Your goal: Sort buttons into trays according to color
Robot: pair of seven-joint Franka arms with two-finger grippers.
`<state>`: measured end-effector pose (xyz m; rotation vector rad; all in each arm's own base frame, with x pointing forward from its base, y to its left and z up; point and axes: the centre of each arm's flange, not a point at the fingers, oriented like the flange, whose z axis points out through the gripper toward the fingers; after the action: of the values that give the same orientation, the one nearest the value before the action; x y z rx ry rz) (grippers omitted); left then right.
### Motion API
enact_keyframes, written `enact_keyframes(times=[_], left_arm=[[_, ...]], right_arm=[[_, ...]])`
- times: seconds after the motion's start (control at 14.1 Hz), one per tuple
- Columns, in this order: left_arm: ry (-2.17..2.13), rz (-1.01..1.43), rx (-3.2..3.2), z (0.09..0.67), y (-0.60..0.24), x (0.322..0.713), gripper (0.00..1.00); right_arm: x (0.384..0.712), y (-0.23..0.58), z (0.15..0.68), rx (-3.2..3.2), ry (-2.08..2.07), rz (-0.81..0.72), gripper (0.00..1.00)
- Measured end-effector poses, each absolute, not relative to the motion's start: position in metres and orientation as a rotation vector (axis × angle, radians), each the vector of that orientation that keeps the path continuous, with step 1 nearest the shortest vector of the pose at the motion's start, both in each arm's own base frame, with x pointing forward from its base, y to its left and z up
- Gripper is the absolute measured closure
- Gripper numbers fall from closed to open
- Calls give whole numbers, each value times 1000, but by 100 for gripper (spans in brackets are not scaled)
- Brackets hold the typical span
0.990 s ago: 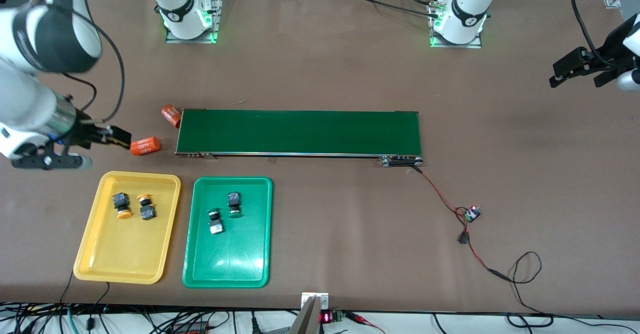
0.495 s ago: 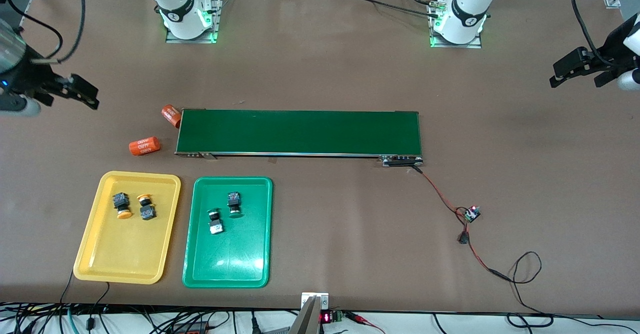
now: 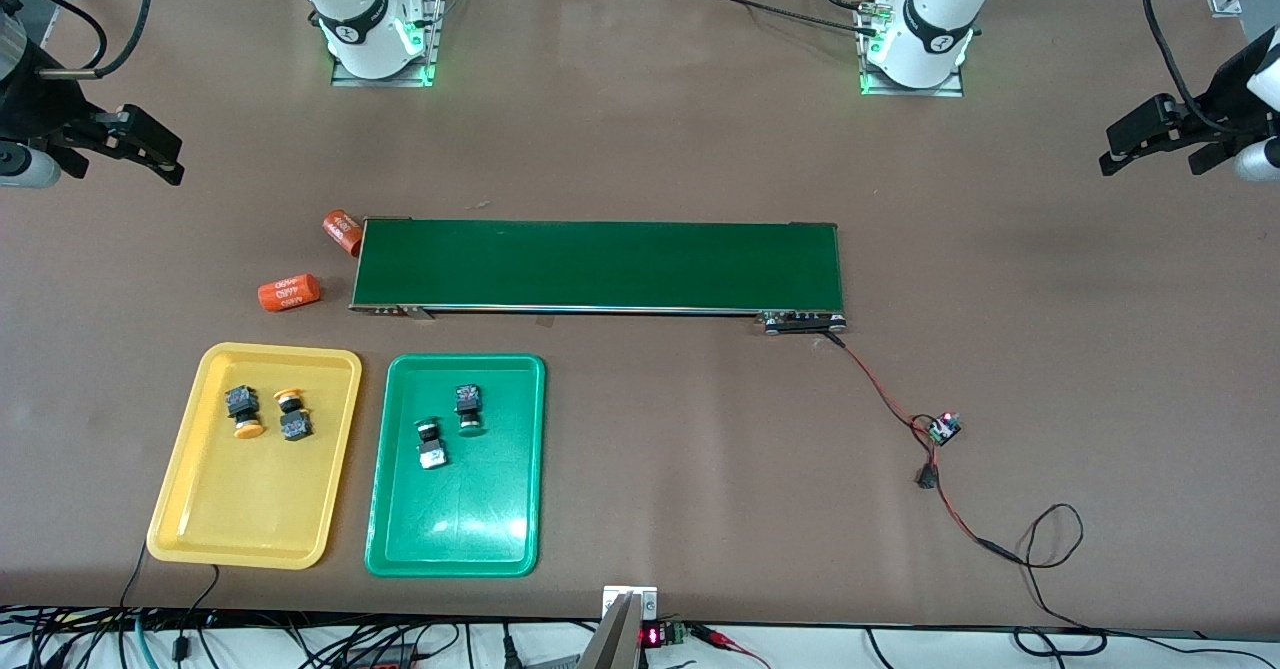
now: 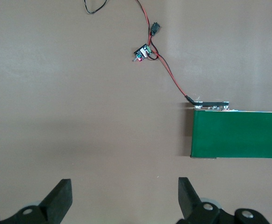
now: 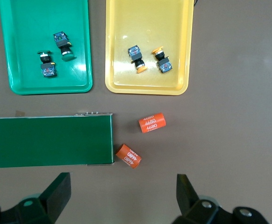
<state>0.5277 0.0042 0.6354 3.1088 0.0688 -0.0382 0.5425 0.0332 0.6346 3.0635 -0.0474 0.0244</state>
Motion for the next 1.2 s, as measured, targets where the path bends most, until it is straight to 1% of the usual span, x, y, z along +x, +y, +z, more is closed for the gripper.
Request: enact_keyframes(times=[0.92,1.2], left_arm=[[69,-38,3109,635,4,528,0],[69,-38,3109,635,4,528,0]], right_arm=[[548,18,625,3068,11,-16,0],[561,11,616,3068,8,-32,0]])
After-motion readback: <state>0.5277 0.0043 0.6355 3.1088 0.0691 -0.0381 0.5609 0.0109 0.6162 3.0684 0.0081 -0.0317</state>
